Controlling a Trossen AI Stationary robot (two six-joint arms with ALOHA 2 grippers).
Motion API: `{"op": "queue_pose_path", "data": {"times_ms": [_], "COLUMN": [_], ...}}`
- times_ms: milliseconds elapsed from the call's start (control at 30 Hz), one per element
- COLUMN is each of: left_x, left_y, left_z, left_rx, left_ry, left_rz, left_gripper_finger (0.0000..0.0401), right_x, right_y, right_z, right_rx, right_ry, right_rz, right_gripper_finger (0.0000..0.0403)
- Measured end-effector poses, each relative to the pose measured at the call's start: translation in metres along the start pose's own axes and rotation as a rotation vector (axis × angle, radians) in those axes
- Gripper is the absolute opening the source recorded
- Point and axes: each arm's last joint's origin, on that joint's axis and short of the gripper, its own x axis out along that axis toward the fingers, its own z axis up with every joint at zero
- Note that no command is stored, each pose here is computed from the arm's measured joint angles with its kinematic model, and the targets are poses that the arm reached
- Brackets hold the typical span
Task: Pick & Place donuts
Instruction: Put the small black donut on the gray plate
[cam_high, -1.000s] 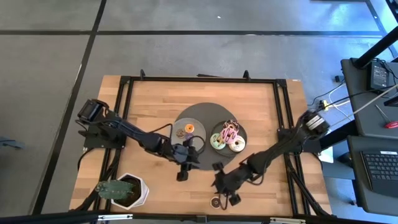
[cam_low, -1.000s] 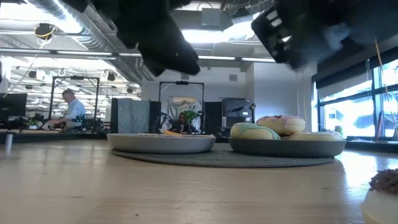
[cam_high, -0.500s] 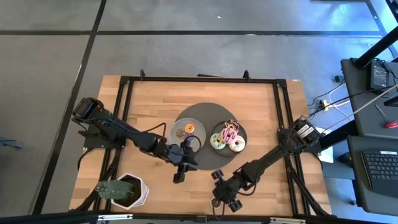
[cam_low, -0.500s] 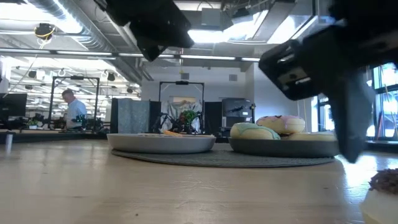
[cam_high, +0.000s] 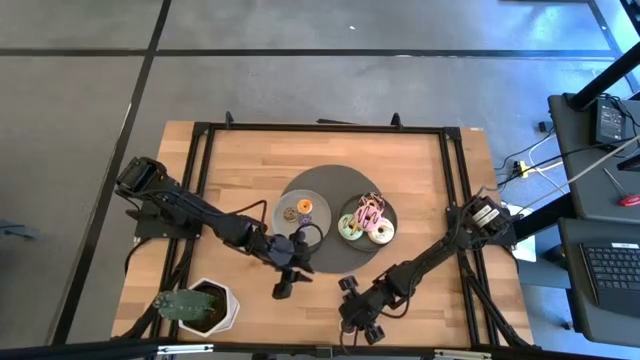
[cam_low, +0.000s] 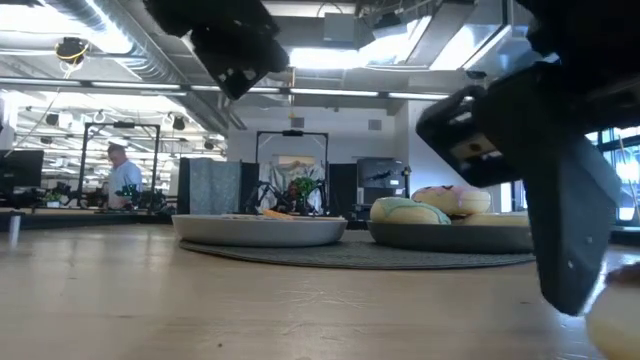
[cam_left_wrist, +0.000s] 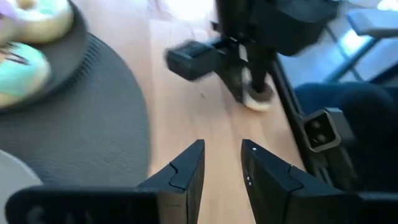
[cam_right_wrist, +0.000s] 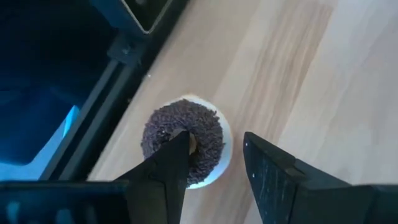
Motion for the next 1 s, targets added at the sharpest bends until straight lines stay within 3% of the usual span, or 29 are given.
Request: {"op": "queue_pose_path", "data": {"times_ms": [167, 467, 700, 1000], "left_x": [0.000, -0.016, -0.056, -0.085], "left_y": [-0.002, 0.005, 0.002, -0.001], "left_z": [-0.001, 0.010, 0.026, 0.034], "left_rx": [0.001, 0.034, 0.090, 0.157], "left_ry": [0.031, 0.019, -0.060, -0.131], "left_rz": [-0.082, -0.168, -0.193, -0.183], "left_gripper_finger": [0.0102, 0.0101, 0.0102, 0.0102], "right_x": [0.001, -0.004, -0.023, -0.038], "right_y": [-0.001, -0.008, -0.073, -0.146], "right_z": [-0.001, 0.012, 0.041, 0.033], "right_rx": [0.048, 0.011, -0.017, 0.065], "right_ry": [0.001, 0.026, 0.089, 0.161], "right_rz": [-0.028, -0.047, -0.177, -0.253], "right_gripper_finger": [0.0129, 0.0013, 0.0020, 0.0018]}}
